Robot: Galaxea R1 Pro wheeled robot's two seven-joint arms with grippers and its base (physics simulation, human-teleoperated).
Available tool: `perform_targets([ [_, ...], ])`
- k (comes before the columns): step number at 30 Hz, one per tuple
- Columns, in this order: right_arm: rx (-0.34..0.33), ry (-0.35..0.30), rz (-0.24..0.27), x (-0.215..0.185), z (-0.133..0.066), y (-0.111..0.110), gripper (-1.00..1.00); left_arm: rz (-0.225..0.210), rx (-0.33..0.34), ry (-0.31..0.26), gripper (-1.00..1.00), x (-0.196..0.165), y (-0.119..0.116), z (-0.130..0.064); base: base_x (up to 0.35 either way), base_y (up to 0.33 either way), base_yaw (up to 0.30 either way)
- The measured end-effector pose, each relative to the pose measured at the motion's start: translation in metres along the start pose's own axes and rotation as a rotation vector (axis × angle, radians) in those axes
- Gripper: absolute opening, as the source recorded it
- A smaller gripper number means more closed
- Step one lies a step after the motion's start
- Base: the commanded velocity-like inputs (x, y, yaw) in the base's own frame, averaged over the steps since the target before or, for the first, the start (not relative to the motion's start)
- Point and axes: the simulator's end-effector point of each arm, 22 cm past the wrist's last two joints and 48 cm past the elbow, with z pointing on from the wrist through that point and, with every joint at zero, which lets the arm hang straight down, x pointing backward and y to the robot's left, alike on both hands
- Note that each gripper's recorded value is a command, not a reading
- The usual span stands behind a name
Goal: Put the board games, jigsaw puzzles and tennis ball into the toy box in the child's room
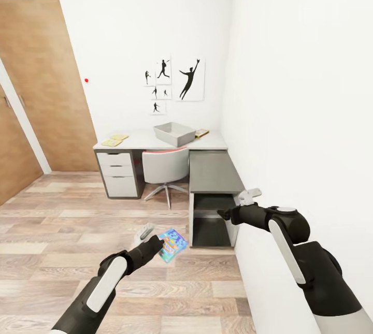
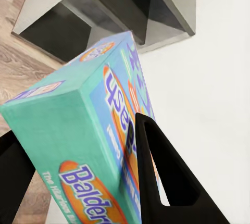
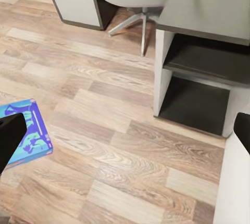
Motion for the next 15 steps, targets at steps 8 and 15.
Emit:
perform_targets([
  [8,0.001,-0.001,0.001,-0.0004,-0.0003,-0.0006,1.00,0.006,0.009,0.000,-1.00,0.0005,-0.0025,0.0001,0.330,0.003,0.000],
  [15,0.000,-0.002,0.000,-0.0005,-0.0002,-0.0003,1.00,0.004,0.010,-0.001,-1.00,-0.0002,-0.0026,-0.0002,0.341,-0.120,0.000],
])
